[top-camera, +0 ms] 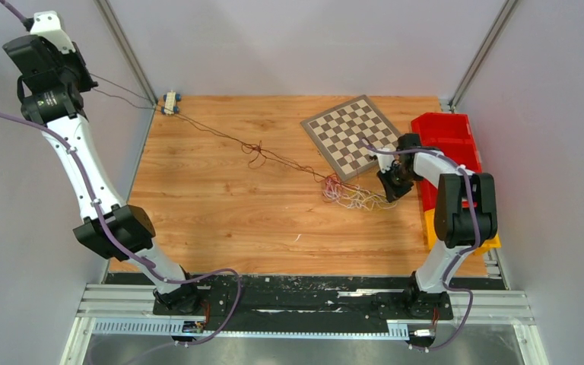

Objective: Untangle the cables

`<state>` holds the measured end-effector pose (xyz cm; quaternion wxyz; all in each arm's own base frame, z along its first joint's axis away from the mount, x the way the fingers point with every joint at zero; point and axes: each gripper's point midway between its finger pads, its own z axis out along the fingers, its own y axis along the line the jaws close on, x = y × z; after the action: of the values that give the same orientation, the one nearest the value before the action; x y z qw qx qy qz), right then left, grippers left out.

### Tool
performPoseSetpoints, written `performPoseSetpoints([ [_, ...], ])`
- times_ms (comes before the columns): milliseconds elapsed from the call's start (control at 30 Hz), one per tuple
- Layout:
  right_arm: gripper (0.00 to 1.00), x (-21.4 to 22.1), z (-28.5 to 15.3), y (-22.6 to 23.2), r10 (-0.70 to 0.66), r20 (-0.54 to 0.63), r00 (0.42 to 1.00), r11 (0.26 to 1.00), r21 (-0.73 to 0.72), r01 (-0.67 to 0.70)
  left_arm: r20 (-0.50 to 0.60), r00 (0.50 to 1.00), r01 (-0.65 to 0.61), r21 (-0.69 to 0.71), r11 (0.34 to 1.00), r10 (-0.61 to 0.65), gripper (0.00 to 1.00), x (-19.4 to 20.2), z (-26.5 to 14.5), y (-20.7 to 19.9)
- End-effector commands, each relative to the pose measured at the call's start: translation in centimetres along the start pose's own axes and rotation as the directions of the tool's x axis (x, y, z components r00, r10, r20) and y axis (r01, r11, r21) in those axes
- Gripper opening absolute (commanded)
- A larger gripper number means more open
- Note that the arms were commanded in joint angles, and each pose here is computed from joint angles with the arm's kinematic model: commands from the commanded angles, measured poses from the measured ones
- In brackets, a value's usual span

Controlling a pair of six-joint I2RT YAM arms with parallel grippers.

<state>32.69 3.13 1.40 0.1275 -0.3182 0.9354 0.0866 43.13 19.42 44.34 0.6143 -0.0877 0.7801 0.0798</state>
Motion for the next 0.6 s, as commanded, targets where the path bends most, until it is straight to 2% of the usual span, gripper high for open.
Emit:
performPoseSetpoints([
  [0, 0.00, 7.1, -0.1, -2.7, 0.042, -0.200, 0.979, 0.996, 0.082, -0.026, 0.106, 0.993, -0.031, -0.217, 0.976, 0.055, 0.00, -3.5, -0.4, 5.2],
  [267, 0.00, 7.9, -0.9, -2.8, 0.041, -0.188, 0.981, 0.995, 0.100, -0.023, 0.103, 0.991, -0.046, -0.299, 0.953, 0.080, 0.00, -3.4, 0.5, 7.1],
  [467, 0.00, 8.2, -1.2, -3.2, 0.040, -0.199, 0.979, 0.993, 0.115, -0.017, 0.081, 0.987, -0.093, -0.418, 0.904, 0.138, 0.00, -3.3, 0.5, 9.6],
  [533, 0.00, 7.8, -1.3, -3.1, 0.039, -0.185, 0.982, 0.994, 0.112, -0.018, 0.083, 0.987, -0.094, -0.380, 0.920, 0.135, 0.00, -3.1, 0.6, 8.8],
  [567, 0.00, 7.1, -1.5, -2.7, 0.037, -0.164, 0.986, 0.996, 0.091, -0.022, 0.097, 0.988, -0.084, -0.306, 0.948, 0.119, 0.00, -3.0, 1.1, 7.4],
])
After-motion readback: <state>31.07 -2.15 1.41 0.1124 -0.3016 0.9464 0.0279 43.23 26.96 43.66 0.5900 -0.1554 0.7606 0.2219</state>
